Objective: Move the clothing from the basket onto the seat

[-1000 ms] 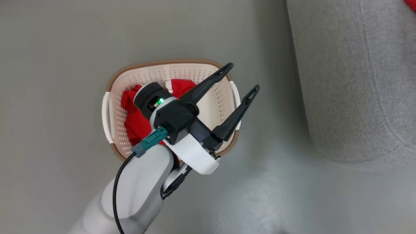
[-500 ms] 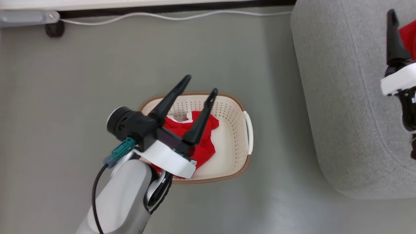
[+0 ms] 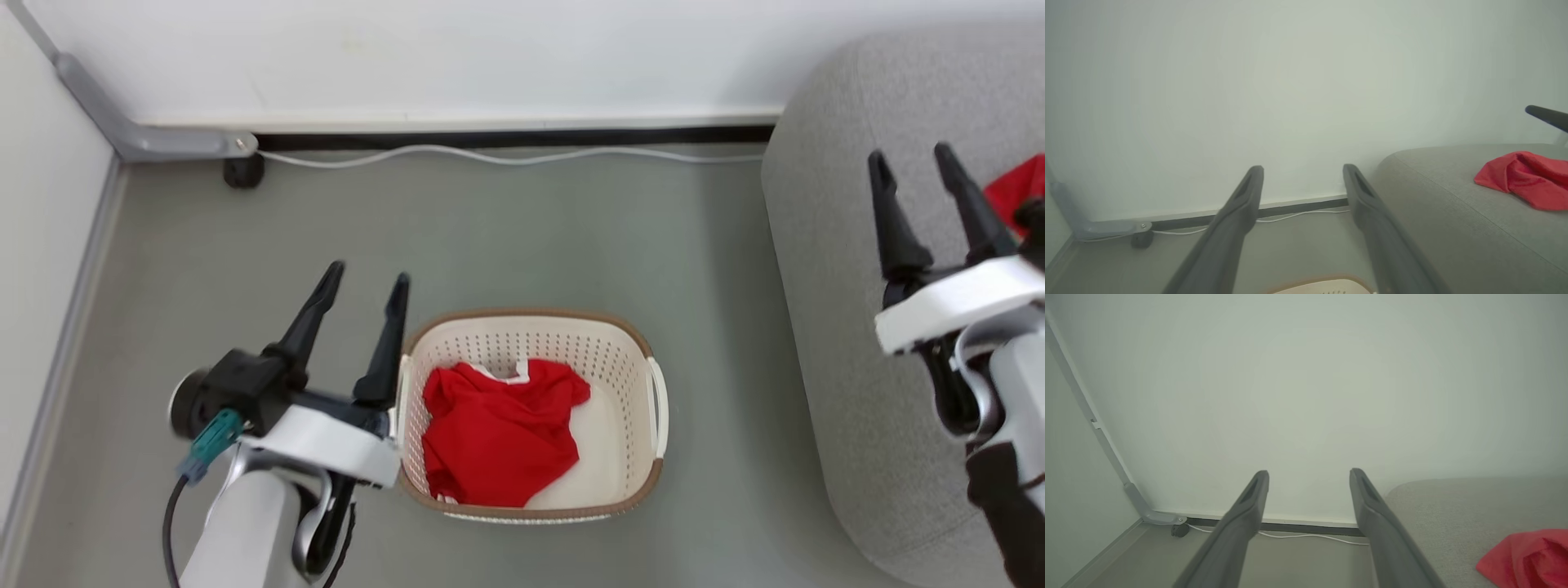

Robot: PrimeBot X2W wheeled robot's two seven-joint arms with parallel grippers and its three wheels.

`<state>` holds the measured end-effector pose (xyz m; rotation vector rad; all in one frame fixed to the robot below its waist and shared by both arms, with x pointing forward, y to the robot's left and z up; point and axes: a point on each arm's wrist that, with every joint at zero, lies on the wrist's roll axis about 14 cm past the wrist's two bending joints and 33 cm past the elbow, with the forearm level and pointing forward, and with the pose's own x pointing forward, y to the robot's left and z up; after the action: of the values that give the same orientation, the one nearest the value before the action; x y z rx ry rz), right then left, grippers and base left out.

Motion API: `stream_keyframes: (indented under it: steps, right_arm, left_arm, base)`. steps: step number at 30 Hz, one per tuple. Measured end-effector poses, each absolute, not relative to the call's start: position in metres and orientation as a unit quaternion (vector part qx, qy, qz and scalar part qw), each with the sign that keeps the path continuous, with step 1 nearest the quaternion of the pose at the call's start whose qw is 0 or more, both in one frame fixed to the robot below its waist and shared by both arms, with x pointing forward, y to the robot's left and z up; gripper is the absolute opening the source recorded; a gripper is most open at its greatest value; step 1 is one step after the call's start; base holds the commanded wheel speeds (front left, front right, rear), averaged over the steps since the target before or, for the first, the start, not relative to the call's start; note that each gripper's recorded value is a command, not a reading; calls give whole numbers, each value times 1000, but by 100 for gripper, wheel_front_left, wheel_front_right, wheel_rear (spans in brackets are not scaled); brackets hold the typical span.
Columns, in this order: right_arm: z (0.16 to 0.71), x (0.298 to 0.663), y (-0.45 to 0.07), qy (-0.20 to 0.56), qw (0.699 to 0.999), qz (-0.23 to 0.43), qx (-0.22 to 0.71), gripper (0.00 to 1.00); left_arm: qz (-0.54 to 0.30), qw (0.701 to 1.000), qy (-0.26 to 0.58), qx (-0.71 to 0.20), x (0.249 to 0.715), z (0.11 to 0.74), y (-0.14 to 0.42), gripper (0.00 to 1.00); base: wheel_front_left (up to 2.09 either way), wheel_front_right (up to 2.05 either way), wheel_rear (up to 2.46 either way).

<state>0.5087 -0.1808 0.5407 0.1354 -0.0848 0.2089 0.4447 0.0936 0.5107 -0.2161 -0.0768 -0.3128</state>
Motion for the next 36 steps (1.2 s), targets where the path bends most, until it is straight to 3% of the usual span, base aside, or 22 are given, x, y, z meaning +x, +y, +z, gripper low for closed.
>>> stream_keyframes:
  steps: [19,36]
  right_arm:
    - [522,429,-160,-41,991,101,80,100]
    - [505,400,-155,-23,992,99,75,100]
  left_arm:
    - [10,998,-1,-64,380,482,192,100]
    - [36,997,28,-58,365,463,201,100]
  base:
    - [0,0,0]
    - [0,0,0]
